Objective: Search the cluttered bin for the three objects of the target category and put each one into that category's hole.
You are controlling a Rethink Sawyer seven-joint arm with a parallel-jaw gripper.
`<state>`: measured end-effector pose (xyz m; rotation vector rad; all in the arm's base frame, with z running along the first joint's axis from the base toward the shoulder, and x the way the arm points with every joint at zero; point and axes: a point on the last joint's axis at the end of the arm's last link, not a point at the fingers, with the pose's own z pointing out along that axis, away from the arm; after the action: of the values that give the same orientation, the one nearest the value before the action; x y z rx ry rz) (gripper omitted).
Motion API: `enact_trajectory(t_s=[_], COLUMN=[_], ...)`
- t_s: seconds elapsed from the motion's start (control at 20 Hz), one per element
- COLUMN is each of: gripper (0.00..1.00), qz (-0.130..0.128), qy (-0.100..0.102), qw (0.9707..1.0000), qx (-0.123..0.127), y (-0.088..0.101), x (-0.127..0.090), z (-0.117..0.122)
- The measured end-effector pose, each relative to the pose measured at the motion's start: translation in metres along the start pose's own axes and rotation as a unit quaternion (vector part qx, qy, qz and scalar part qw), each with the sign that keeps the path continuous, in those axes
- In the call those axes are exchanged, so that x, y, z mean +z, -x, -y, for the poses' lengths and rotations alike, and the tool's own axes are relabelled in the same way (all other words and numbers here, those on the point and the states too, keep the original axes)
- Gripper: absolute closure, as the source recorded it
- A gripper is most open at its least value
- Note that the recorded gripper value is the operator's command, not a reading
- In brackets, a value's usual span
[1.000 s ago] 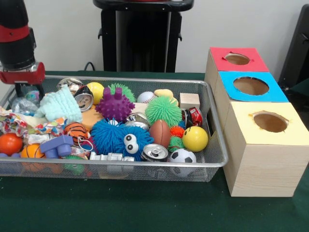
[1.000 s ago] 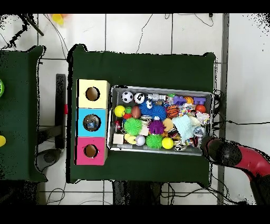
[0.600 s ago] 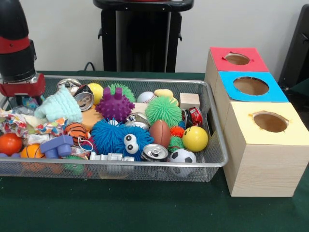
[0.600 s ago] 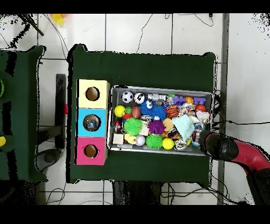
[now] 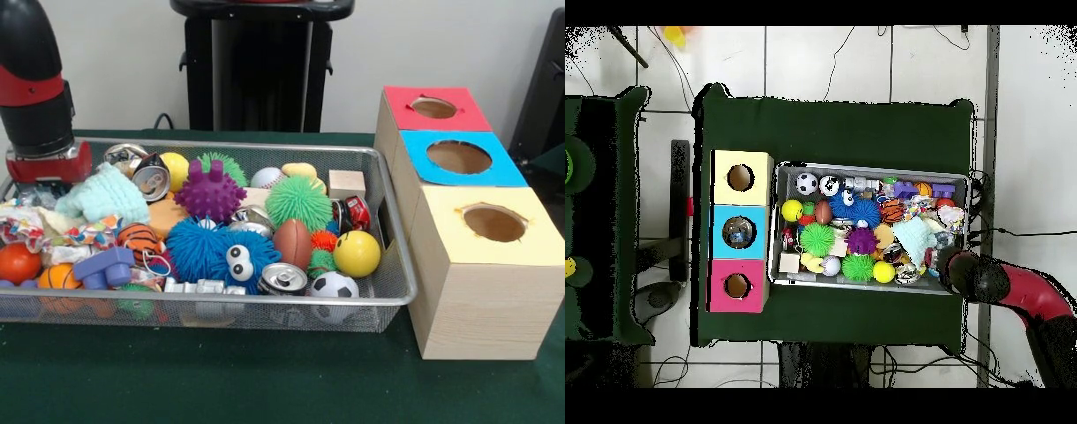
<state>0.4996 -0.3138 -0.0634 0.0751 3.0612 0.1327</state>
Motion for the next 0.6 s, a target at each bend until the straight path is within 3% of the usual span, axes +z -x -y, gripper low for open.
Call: enact_trajectory(t_s=[0.3,0.6], gripper=[1.00,1.00], qz=[0.001,-0.002], qy=[-0.005,-0.017], qw=[1.0000,0.9998], qx=[-0.006,-0.013], y=[-0.001,0.001], x=[-0.009,-0.048], z=[-0.001,-0.007])
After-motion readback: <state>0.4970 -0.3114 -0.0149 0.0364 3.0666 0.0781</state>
